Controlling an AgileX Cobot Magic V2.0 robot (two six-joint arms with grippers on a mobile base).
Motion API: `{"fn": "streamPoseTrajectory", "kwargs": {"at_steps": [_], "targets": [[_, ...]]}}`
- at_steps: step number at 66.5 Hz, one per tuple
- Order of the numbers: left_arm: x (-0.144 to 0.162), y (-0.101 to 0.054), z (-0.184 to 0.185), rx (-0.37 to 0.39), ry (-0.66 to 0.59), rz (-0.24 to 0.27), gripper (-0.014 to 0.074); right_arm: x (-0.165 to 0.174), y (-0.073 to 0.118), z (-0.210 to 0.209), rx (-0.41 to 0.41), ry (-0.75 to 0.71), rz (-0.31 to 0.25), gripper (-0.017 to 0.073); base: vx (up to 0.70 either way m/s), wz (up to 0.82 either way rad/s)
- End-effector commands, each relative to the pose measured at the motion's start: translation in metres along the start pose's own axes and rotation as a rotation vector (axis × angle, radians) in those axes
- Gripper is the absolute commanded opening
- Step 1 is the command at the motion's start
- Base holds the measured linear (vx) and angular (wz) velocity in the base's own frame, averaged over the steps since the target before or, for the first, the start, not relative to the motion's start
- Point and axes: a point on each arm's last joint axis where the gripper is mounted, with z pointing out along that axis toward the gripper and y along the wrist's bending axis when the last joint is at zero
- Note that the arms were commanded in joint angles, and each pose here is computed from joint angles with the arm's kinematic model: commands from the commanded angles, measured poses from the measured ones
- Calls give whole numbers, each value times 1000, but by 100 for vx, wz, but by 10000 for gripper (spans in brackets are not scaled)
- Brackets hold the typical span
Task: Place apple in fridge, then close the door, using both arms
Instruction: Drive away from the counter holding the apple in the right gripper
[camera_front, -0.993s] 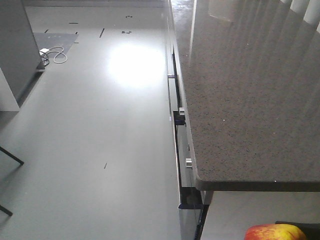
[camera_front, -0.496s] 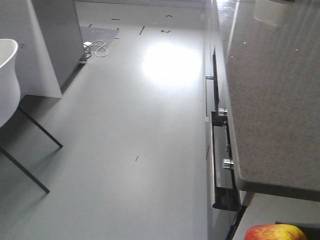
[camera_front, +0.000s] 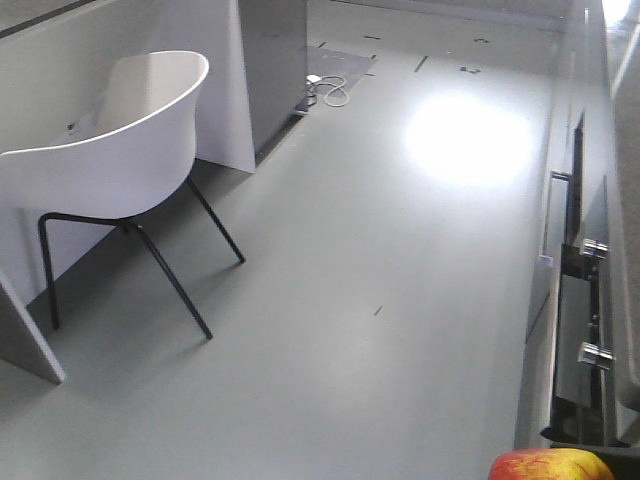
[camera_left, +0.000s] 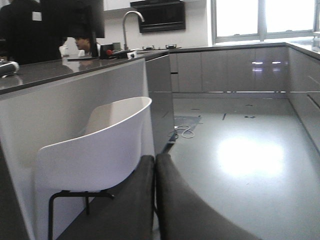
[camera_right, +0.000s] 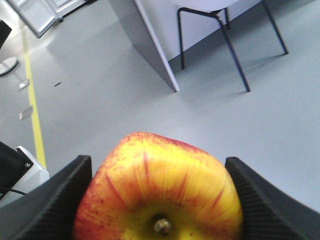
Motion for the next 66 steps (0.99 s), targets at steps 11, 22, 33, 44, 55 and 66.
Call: {"fn": "streamPoseTrajectory", "kwargs": {"at_steps": [11,22,33,44,55,66], "targets": [[-13,-1,-2,15,-100,-15,-6,-11,4,-3,-20,-73,13,150,-7,51],[-13,-1,-2,15,-100,-15,-6,-11,4,-3,-20,-73,13,150,-7,49],[-13,-1,-2,15,-100,-15,-6,-11,4,-3,-20,-73,13,150,-7,48],[-13,-1,-2,15,-100,-15,-6,-11,4,-3,-20,-73,13,150,-6,51],[-13,-1,-2,15,-100,-15,-6,-11,4,-3,-20,-73,13,150,-6,54],[-13,-1,-2,15,-100,-15,-6,-11,4,-3,-20,-73,13,150,-6,54]]}}
